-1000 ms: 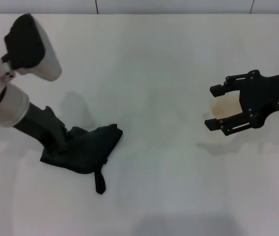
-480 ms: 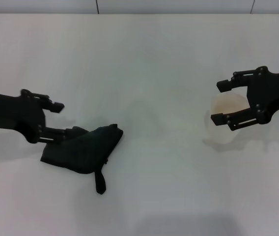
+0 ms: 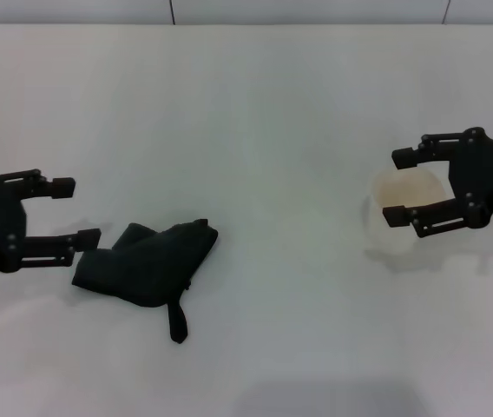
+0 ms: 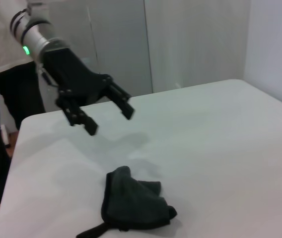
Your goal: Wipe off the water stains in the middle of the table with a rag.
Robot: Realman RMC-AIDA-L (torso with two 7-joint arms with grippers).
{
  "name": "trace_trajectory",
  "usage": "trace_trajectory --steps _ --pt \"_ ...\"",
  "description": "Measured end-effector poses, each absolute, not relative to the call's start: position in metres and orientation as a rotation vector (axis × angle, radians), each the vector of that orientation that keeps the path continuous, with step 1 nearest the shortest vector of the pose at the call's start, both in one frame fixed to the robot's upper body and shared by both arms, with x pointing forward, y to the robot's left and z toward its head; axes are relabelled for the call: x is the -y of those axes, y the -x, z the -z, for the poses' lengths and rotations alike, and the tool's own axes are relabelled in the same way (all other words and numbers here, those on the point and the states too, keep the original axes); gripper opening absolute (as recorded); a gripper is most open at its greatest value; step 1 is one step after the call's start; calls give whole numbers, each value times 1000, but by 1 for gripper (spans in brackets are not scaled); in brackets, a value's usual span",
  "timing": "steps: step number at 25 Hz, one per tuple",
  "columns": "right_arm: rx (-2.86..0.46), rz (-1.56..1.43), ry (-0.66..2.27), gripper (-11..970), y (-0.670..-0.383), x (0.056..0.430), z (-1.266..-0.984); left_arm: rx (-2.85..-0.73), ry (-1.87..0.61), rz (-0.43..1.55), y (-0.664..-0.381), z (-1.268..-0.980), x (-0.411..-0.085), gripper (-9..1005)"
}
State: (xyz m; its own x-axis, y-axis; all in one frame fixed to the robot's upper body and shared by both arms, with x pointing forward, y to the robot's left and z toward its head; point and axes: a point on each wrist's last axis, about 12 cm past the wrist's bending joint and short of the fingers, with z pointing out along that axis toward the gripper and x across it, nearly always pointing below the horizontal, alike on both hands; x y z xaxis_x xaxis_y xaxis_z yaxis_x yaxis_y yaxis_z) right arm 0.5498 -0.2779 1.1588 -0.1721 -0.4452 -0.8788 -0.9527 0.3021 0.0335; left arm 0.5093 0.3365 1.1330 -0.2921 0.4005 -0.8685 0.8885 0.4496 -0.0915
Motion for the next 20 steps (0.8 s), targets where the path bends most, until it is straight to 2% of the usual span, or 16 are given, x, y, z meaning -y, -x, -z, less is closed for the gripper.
trace_trajectory --steps 6,20 --pt "-1756 -778 1227 838 -541 291 -1151 -1859 -1034 778 -494 -1130 -354 813" --pt "-1716 -801 1168 838 -530 301 -1137 -1866 -1027 761 -486 -1128 -361 810"
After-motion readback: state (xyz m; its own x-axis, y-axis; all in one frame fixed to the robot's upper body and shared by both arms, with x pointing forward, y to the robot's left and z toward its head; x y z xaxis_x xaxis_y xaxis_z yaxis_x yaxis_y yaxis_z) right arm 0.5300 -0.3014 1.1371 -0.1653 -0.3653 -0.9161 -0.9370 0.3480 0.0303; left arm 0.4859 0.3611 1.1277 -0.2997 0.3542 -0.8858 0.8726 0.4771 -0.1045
